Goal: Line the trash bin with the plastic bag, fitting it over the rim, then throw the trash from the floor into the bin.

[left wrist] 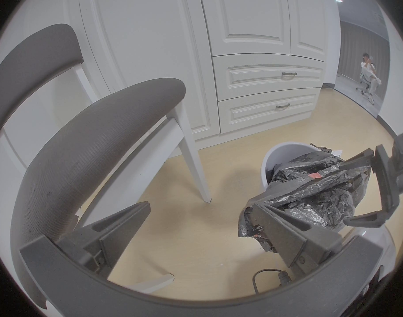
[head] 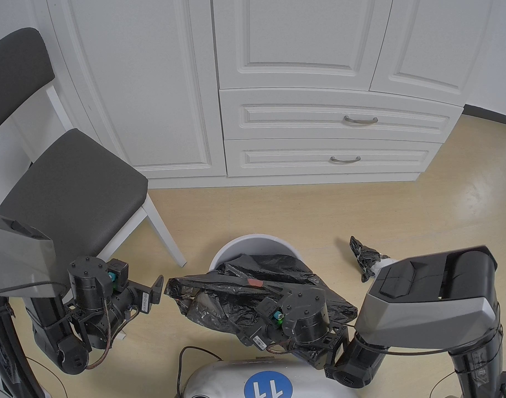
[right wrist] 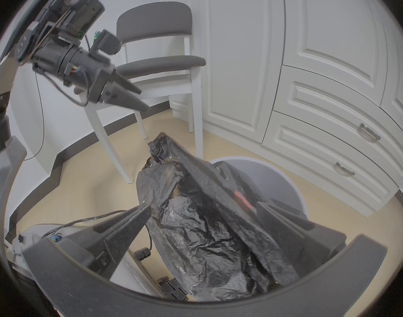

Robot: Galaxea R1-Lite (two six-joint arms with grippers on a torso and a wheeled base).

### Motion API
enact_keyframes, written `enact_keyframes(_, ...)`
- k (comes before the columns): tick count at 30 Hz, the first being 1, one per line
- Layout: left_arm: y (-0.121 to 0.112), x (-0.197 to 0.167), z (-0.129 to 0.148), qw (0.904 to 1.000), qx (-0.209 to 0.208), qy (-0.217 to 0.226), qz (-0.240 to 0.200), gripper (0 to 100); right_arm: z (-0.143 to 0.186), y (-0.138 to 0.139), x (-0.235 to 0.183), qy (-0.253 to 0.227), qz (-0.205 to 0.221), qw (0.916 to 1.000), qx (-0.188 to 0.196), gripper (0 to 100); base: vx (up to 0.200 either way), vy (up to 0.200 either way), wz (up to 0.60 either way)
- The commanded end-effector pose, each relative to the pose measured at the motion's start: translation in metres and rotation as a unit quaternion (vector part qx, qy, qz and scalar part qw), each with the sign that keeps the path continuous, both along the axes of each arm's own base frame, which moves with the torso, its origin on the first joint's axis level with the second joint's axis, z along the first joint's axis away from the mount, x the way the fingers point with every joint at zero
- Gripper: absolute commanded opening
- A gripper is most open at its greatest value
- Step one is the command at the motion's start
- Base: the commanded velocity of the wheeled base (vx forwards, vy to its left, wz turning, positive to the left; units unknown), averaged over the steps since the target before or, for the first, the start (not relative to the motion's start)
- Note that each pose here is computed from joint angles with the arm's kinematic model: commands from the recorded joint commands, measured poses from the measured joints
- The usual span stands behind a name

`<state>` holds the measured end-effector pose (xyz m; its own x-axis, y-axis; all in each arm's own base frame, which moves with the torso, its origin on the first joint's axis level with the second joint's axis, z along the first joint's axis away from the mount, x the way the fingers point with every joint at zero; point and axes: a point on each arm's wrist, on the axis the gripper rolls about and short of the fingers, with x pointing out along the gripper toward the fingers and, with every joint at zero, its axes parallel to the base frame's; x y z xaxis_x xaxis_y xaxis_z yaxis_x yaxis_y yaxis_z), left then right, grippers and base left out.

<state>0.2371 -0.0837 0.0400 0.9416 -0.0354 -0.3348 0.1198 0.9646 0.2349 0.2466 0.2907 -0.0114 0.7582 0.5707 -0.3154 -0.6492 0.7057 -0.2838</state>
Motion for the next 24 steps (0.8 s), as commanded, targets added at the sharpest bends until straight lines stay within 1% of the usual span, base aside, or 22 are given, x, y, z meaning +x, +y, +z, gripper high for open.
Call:
enact_keyframes(1,0.004,0.002,0.001,1.0,0.0,-0.002,0.008,100,-0.019,0.001,0.012,0.006,-0.012,0.9999,-0.009,100,0.0,0.0,0.0)
enact_keyframes(4,0.003,0.002,0.001,1.0,0.0,-0.003,0.008,100,-0.016,-0.003,0.029,-0.004,-0.032,0.9995,0.002,100,0.0,0.0,0.0)
enact_keyframes(5,0.003,0.002,0.001,1.0,0.0,-0.003,0.008,100,-0.016,-0.003,0.029,-0.004,-0.032,0.9995,0.002,100,0.0,0.0,0.0)
enact_keyframes(9,0.003,0.002,0.001,1.0,0.0,-0.004,0.008,100,-0.007,-0.013,0.045,-0.014,-0.054,0.9984,0.014,100,0.0,0.0,0.0)
enact_keyframes(12,0.003,0.002,0.001,1.0,0.0,-0.003,0.008,100,-0.007,-0.02,0.051,-0.013,-0.065,0.9977,0.011,100,0.0,0.0,0.0)
enact_keyframes(14,0.003,0.002,0.001,1.0,0.0,-0.003,0.008,100,-0.007,-0.02,0.051,-0.013,-0.065,0.9977,0.011,100,0.0,0.0,0.0)
enact_keyframes(16,0.003,0.002,0.001,1.0,0.0,-0.003,0.008,100,-0.006,-0.026,0.059,-0.019,-0.076,0.9968,0.01,100,0.0,0.0,0.0)
enact_keyframes(17,0.003,0.002,0.001,1.0,0.0,-0.003,0.008,100,-0.004,-0.027,0.061,-0.021,-0.078,0.9967,0.012,0,0.0,0.0,0.0)
enact_keyframes(23,0.004,0.003,0.001,0.9999,-0.001,-0.005,0.009,100,0.005,-0.029,0.068,-0.031,-0.086,0.9955,0.023,0,0.0,0.0,0.0)
enact_keyframes(24,0.004,0.003,0.001,0.9999,0.0,-0.005,0.01,100,0.008,-0.028,0.071,-0.037,-0.088,0.995,0.03,0,0.0,0.0,0.0)
